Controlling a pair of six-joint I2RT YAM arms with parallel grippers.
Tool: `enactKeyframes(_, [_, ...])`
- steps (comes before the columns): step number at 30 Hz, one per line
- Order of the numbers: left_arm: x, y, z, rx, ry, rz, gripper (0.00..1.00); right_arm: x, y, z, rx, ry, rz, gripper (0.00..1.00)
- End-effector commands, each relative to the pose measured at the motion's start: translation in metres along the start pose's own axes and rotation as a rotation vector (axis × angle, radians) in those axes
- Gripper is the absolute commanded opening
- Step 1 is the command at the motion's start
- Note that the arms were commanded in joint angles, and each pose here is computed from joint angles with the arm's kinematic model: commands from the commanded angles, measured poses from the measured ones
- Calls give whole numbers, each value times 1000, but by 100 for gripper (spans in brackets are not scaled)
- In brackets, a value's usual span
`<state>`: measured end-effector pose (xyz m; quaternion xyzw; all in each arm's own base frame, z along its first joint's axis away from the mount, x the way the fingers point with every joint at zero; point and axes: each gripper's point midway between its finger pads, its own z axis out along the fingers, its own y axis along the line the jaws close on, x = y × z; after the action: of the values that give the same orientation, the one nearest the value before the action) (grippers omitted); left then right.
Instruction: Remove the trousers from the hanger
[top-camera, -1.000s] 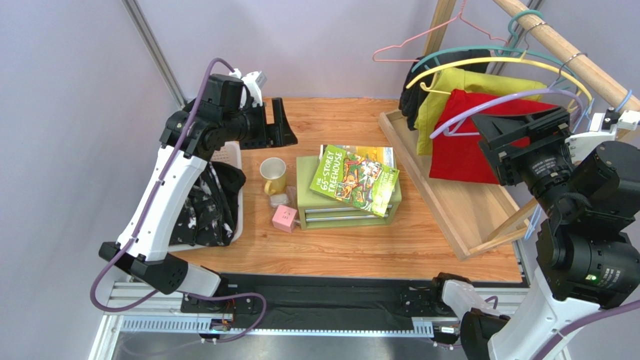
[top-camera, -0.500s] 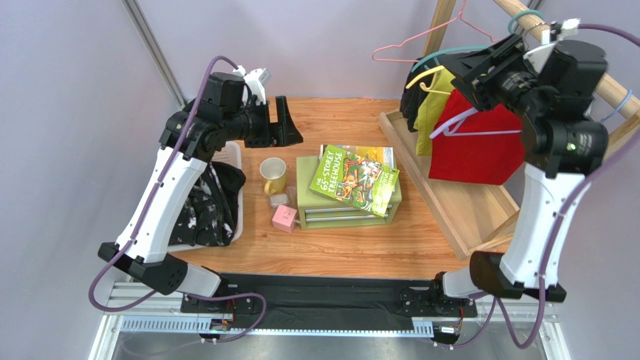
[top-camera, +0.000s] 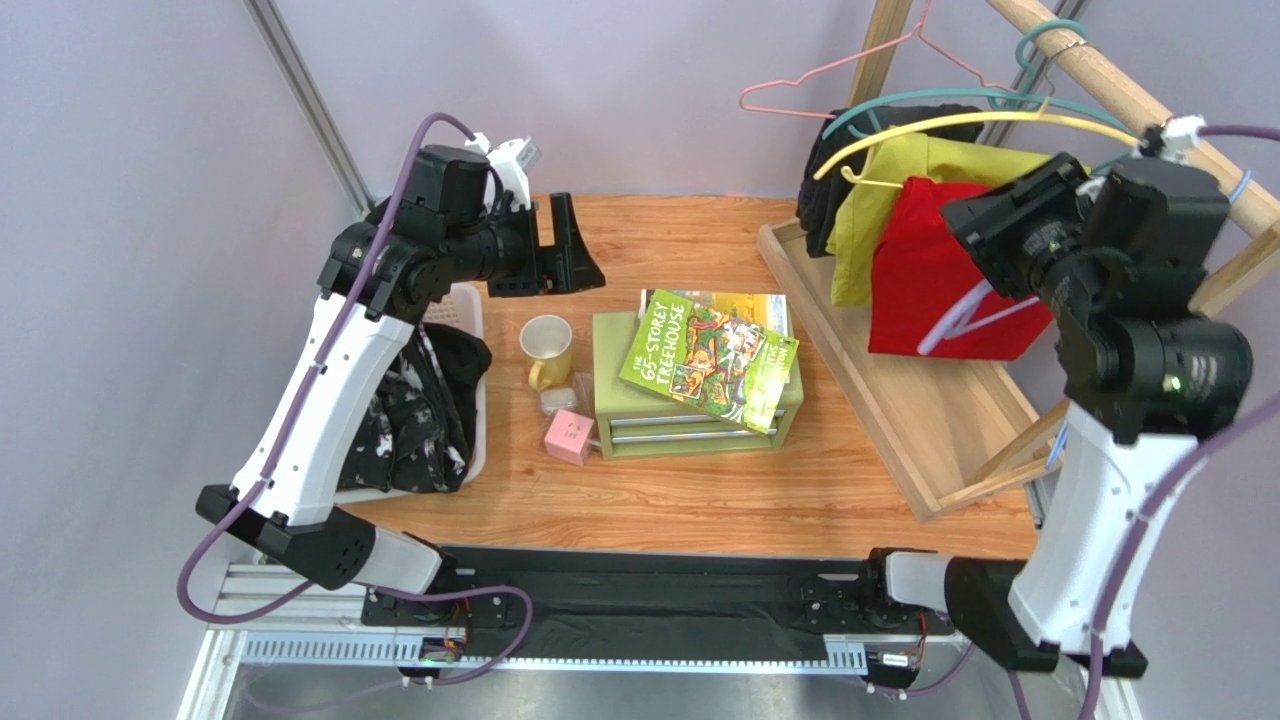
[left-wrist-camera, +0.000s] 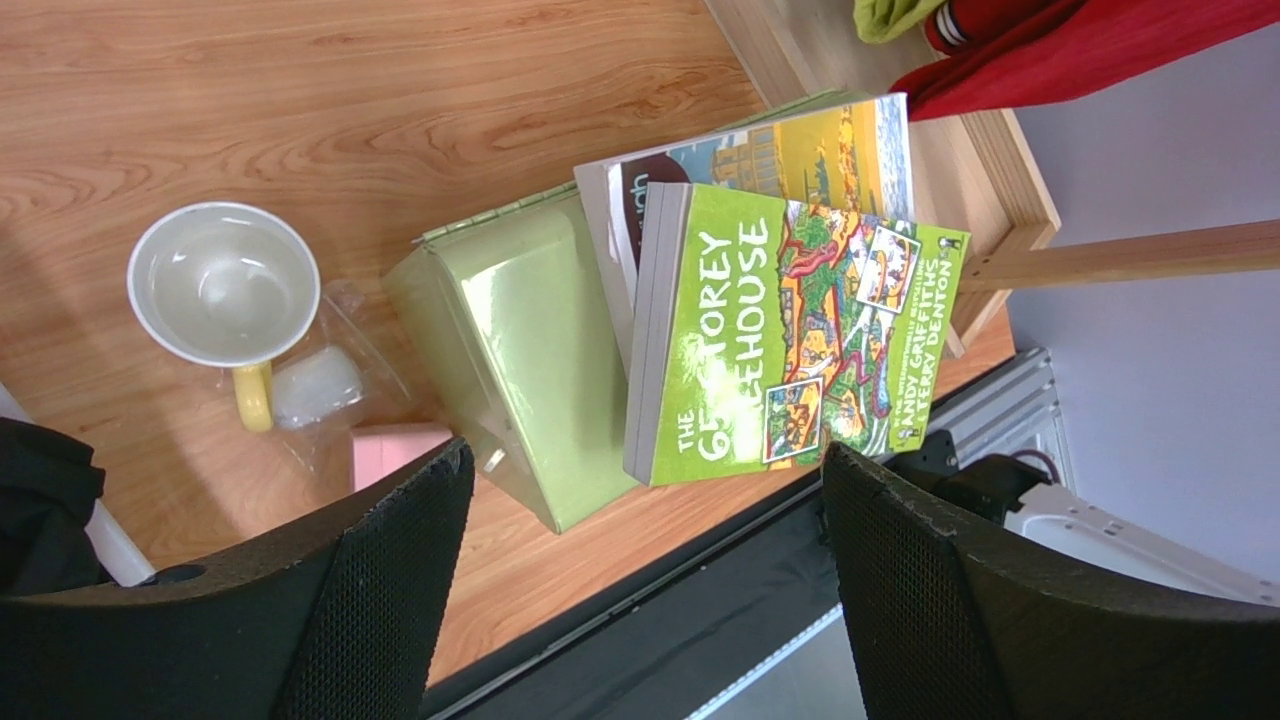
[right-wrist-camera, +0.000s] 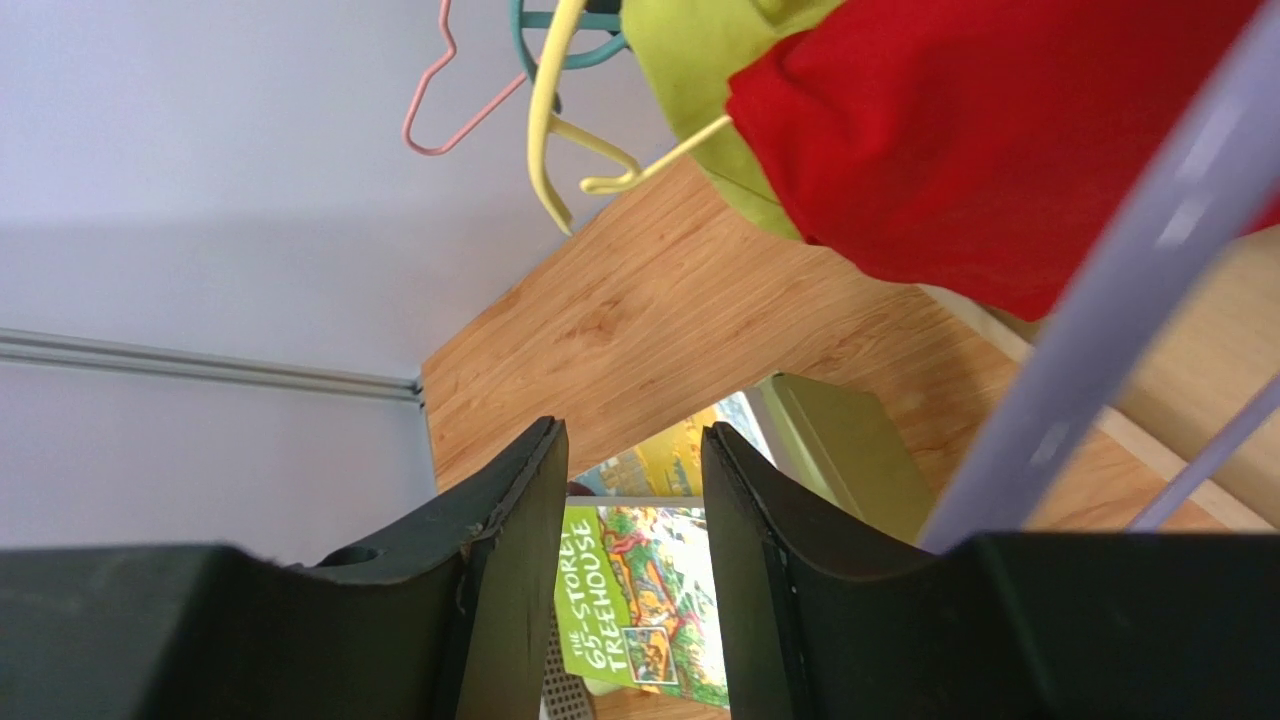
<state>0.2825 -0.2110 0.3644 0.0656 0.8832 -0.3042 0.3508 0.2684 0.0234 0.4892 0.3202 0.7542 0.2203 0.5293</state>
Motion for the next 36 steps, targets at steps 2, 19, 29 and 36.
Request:
enactKeyframes(2, [-1, -16, -3, 64, -4, -3, 90, 22, -68, -58, 251, -2, -76, 44])
enactKeyframes(19, [-6, -62, -5, 207, -13, 52, 90, 2, 19, -32, -87, 37, -76, 53])
enactKeyframes(29, [-18, -84, -15, 297, -59, 88, 89, -19, 43, -15, -179, -71, 75, 54])
enactKeyframes(36, [-14, -87, -17, 293, -55, 88, 88, -26, 61, 43, -39, -177, 127, 60])
